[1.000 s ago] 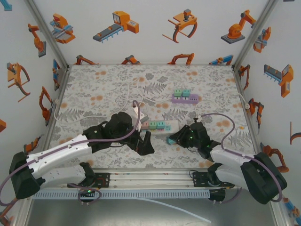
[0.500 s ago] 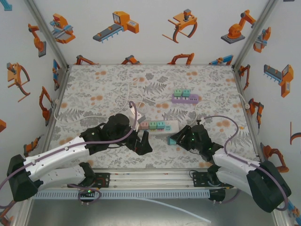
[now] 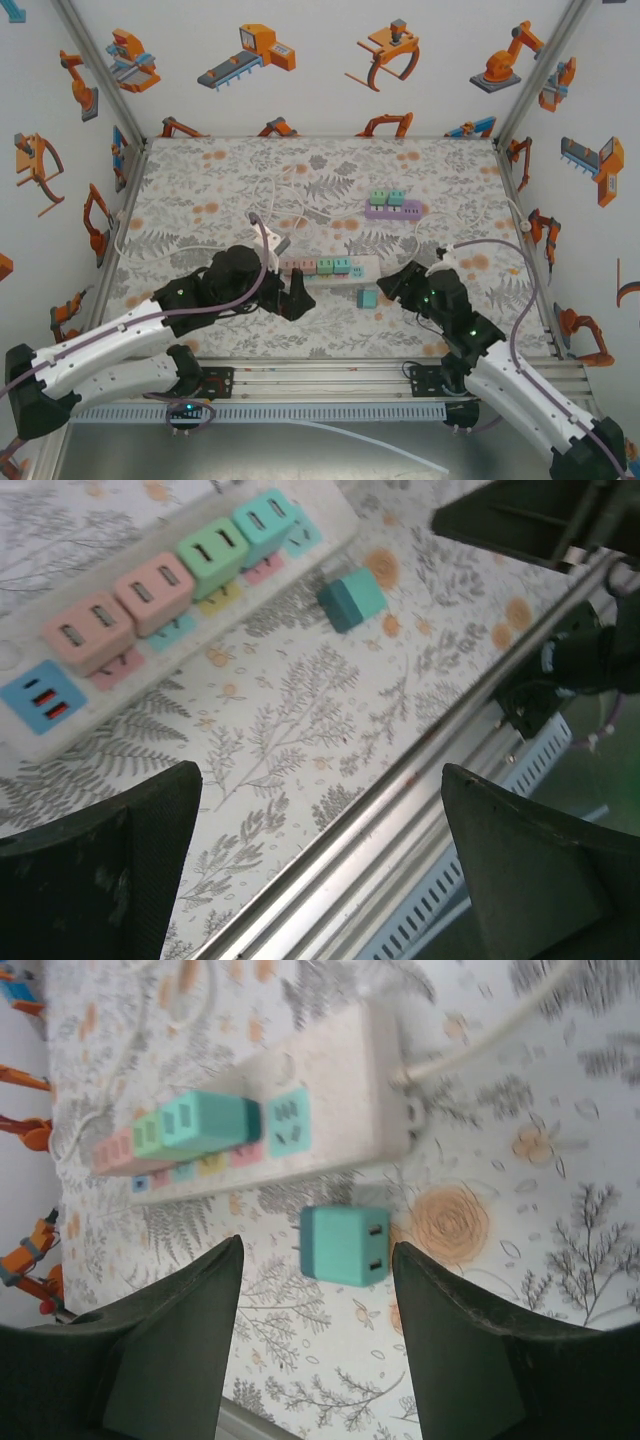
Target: Pull the plug off the socket
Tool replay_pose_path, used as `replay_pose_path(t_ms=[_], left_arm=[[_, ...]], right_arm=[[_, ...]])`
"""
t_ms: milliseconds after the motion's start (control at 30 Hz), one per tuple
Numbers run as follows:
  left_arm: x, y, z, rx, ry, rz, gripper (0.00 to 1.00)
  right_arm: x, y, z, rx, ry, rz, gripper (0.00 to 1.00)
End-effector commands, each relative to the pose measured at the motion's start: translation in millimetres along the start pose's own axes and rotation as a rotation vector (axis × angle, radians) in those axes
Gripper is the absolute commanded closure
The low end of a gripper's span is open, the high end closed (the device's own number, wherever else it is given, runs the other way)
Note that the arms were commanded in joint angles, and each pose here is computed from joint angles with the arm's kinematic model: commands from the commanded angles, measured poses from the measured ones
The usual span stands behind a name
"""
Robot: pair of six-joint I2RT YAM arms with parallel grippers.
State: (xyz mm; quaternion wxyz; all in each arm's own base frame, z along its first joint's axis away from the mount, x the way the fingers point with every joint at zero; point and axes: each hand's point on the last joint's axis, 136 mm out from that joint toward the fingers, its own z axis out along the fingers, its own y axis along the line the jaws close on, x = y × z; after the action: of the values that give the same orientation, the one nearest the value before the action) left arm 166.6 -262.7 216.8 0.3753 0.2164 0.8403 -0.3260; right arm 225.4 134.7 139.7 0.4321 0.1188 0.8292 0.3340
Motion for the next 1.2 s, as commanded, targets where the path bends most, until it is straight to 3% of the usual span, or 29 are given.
replay_pose_path(t_ms=[0, 167, 267, 367, 533, 733, 1000, 1167], left_arm=[[1, 41, -11, -0.204, -0.067, -0.077, 0.03], [10, 86, -32, -0.414, -0.130, -0.155, 0.03], [16, 108, -44, -0.515, -0.166, -0.198, 0.03], [21, 125, -51, -0.584, -0.192, -0.238, 0.03], [31, 149, -53, -0.649, -0.182, -0.302, 0.03], [28, 159, -41, -0.652, -0.168, -0.289, 0.03], [26, 172, -14, -0.620, -0.105, -0.337, 0.03], [30, 177, 5, -0.608, -0.047, -0.353, 0.03]], right_arm=[[-50, 40, -21, -0.084, -0.185, -0.290, 0.41], [-73, 105, -41, -0.305, -0.377, -0.758, 0.40], [-71, 129, -43, -0.377, -0.409, -1.002, 0.37], [-57, 145, -35, -0.446, -0.331, -1.223, 0.36], [4, 148, -25, -0.722, -0.048, -1.649, 0.37], [23, 141, 3, -0.801, 0.126, -1.728, 0.36], [46, 122, 49, -0.815, 0.367, -1.658, 0.40], [61, 114, 74, -0.837, 0.433, -1.628, 0.43]])
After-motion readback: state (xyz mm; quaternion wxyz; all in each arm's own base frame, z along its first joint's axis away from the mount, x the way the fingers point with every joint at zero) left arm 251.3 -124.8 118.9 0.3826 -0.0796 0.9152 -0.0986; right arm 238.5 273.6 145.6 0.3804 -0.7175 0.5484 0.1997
